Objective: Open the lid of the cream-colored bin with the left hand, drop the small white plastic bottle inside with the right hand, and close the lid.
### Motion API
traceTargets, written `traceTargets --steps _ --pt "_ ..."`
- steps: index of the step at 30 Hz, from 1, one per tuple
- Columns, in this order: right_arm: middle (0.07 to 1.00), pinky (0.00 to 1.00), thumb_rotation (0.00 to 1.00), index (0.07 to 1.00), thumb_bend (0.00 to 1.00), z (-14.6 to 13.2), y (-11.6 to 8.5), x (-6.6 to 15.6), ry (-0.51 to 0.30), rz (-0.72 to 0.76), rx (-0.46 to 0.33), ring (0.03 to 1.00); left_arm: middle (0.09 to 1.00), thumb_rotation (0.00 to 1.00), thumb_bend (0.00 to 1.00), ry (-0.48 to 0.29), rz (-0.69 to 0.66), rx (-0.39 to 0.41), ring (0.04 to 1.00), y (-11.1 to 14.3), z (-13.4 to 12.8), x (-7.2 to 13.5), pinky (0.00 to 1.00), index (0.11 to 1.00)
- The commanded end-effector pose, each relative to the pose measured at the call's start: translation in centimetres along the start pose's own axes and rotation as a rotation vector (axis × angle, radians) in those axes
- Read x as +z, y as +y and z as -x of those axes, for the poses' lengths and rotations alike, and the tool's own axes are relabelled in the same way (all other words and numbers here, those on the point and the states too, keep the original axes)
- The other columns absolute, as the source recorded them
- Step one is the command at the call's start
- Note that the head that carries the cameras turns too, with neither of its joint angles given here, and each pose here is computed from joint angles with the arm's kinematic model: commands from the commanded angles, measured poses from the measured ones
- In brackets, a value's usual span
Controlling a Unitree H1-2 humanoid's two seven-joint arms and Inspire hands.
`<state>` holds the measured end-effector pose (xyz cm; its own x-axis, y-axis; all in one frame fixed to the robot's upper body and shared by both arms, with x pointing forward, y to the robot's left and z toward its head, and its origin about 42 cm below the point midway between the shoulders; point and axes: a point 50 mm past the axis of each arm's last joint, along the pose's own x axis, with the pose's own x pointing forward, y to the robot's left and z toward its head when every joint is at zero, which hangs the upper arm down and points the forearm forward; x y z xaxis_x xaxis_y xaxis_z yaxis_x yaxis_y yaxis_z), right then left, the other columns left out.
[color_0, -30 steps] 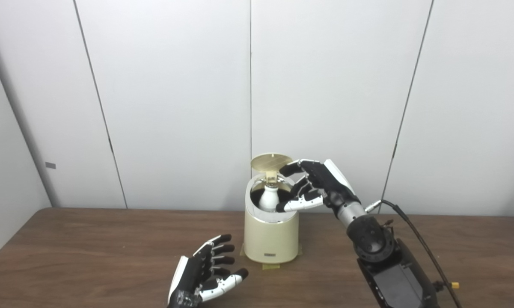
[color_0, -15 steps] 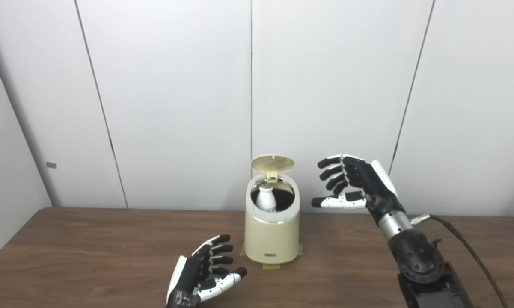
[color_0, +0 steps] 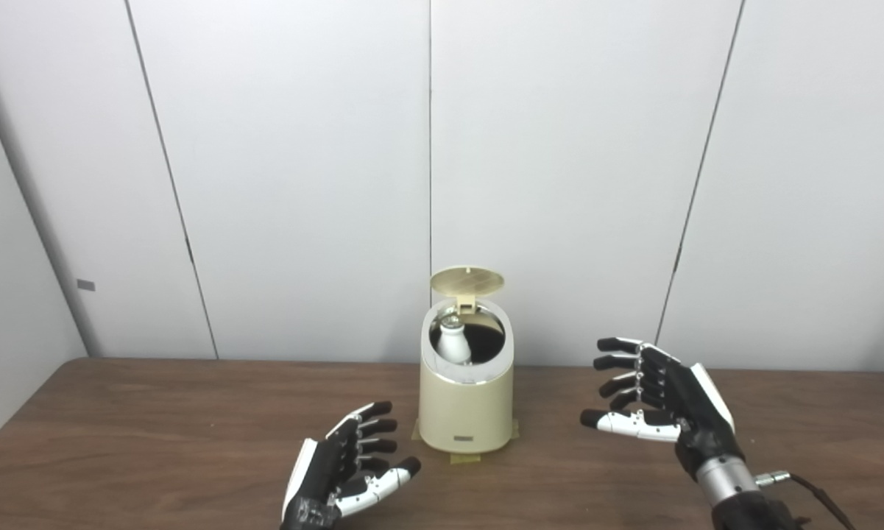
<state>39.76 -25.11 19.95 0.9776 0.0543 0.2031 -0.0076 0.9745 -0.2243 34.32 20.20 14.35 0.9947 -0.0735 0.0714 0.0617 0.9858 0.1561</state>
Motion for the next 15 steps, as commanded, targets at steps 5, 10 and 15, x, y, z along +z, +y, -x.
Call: traceTargets --steps 5,10,15 --pt "0.665 0.43 0.04 0.714 0.74 0.2 0.6 0.6 -0.133 -0.064 -0.031 0.526 0.775 0.11 0.7 -0.105 -0.005 -0.003 0.708 0.5 -0.8 2.3 0.64 0.845" --pt "0.663 0.37 0.04 0.705 0.71 1.0 1.0 -0.4 -0.135 -0.097 -0.05 0.477 0.776 0.13 0.7 -0.121 -0.001 -0.005 0.707 0.6 -0.9 2.4 0.62 0.843" --pt "0.664 0.4 0.05 0.697 0.72 1.6 1.2 -0.9 -0.116 -0.121 -0.07 0.495 0.834 0.26 0.73 -0.175 -0.024 0.006 0.785 1.2 -1.8 3.8 0.68 0.859"
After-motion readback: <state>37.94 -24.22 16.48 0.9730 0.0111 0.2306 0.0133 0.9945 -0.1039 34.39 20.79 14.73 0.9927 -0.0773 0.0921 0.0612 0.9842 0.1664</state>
